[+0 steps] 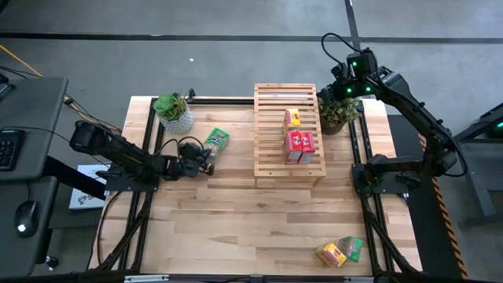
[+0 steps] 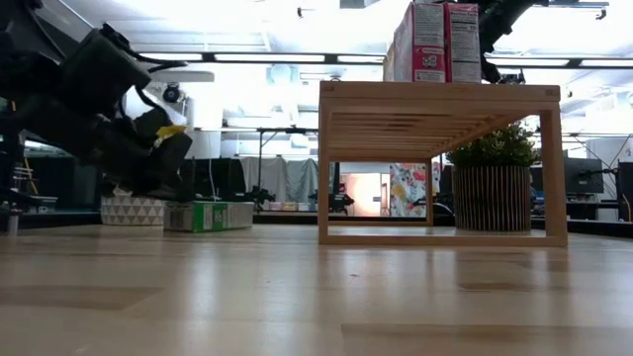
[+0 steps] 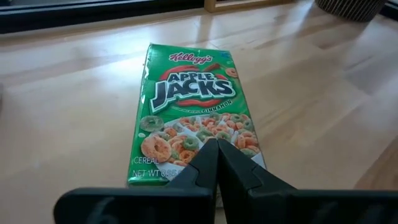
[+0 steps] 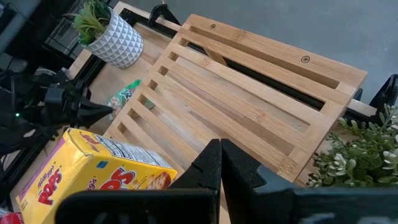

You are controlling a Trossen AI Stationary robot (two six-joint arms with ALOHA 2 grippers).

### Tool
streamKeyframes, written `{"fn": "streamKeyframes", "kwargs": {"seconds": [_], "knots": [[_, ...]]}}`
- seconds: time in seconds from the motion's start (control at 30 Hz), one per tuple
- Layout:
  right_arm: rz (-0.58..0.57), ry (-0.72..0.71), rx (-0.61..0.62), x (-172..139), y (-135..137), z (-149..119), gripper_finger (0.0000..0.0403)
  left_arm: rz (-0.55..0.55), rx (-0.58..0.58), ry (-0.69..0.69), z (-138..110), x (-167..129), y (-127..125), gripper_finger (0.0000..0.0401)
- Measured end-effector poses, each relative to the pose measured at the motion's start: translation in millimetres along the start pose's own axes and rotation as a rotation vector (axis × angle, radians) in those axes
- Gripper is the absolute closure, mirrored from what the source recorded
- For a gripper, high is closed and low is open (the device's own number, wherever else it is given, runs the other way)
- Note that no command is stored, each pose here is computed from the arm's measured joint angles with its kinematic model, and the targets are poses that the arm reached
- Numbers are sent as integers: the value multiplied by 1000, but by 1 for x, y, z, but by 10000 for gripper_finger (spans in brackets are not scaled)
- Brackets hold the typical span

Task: Stack cereal on shelf
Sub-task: Put the top green cereal box on the shelf

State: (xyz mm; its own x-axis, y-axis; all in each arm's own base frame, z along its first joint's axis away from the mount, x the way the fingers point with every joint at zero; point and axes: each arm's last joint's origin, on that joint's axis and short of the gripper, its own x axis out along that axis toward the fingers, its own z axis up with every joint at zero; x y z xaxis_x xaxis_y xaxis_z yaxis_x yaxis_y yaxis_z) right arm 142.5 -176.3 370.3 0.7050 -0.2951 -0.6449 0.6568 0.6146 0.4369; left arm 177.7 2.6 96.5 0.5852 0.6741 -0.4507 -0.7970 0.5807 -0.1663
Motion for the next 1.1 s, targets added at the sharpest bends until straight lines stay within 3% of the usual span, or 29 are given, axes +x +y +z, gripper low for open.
{"fn": "streamKeyframes", "kwargs": {"seconds": [0.37,0.5,0.67,0.87,0.97,1.1], "knots": [[-1,0,3,0,0,0,403,-71,57,-70,14,-12,-15,401],[-4,-1,1,0,0,0,403,-31,81,-24,10,-13,-9,401],[-4,-1,0,0,0,0,403,47,16,38,0,-15,1,401],[-4,-1,-7,0,0,0,403,4,-33,-3,0,-16,0,401],[-12,-3,-8,0,0,0,403,23,-3,16,-3,-15,2,401],[-14,-3,-8,0,0,0,403,31,-58,27,-10,-16,1,401]]}}
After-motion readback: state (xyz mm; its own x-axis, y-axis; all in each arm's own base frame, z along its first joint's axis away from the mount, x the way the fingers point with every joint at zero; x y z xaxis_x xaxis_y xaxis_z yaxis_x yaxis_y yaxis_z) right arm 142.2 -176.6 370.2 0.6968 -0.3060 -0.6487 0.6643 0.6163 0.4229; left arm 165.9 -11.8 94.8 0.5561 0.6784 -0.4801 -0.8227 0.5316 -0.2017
